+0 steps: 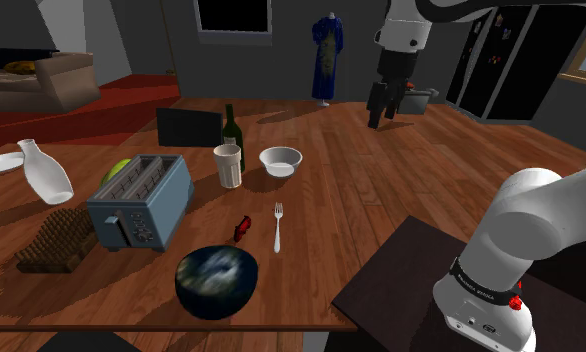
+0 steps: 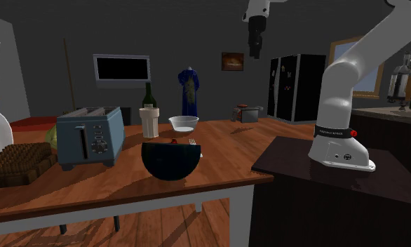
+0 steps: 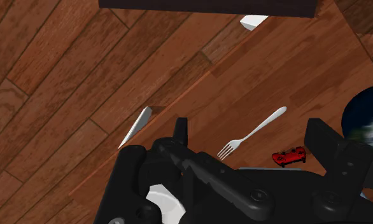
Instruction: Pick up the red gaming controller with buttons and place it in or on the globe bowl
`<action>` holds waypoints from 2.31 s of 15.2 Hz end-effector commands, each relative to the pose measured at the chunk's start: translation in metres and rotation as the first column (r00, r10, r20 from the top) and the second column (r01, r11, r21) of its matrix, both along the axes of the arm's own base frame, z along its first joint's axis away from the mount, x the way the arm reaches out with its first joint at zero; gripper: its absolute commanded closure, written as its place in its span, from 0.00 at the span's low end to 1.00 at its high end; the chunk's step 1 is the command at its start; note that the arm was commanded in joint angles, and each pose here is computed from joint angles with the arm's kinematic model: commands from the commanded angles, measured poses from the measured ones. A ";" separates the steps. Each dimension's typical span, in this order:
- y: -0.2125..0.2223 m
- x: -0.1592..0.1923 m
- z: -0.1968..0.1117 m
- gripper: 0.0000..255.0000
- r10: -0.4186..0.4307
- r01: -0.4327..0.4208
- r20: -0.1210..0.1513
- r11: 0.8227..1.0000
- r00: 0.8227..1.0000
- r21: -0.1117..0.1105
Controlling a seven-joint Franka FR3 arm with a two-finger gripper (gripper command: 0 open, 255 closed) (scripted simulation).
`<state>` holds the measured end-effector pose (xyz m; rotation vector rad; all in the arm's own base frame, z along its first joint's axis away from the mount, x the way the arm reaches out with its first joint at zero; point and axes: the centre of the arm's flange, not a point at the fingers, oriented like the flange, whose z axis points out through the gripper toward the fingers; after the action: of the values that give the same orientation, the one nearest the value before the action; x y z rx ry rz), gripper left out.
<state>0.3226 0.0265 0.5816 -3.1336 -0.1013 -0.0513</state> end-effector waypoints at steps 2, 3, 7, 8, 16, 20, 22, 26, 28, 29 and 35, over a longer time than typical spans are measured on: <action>0.007 0.007 -0.009 0.00 -0.005 0.005 -0.002 1.000 1.000 0.001; 0.013 0.014 -0.018 0.00 -0.009 0.009 -0.003 1.000 1.000 0.002; 0.039 0.042 -0.055 0.00 -0.027 0.027 -0.009 1.000 1.000 0.006; 0.046 0.049 -0.064 0.00 -0.032 0.032 -0.011 0.999 0.999 0.007; 0.097 0.106 -0.138 0.00 -0.068 0.068 -0.024 0.998 0.997 0.014; 0.121 0.135 -0.175 0.00 -0.086 0.086 -0.030 0.996 0.996 0.018; 0.134 0.149 -0.193 0.00 -0.095 0.095 -0.034 0.995 0.995 0.019; 0.158 0.178 -0.230 0.00 -0.112 0.113 -0.040 0.993 0.993 0.023; 0.170 0.193 -0.249 0.00 -0.121 0.122 -0.044 0.992 0.992 0.024; 0.176 0.200 -0.258 0.00 -0.126 0.127 -0.045 0.992 0.991 0.025; 0.211 0.244 -0.314 0.00 -0.152 0.154 -0.055 0.988 0.987 0.030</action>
<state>0.5572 0.2315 0.2799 -3.1000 0.1307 0.0269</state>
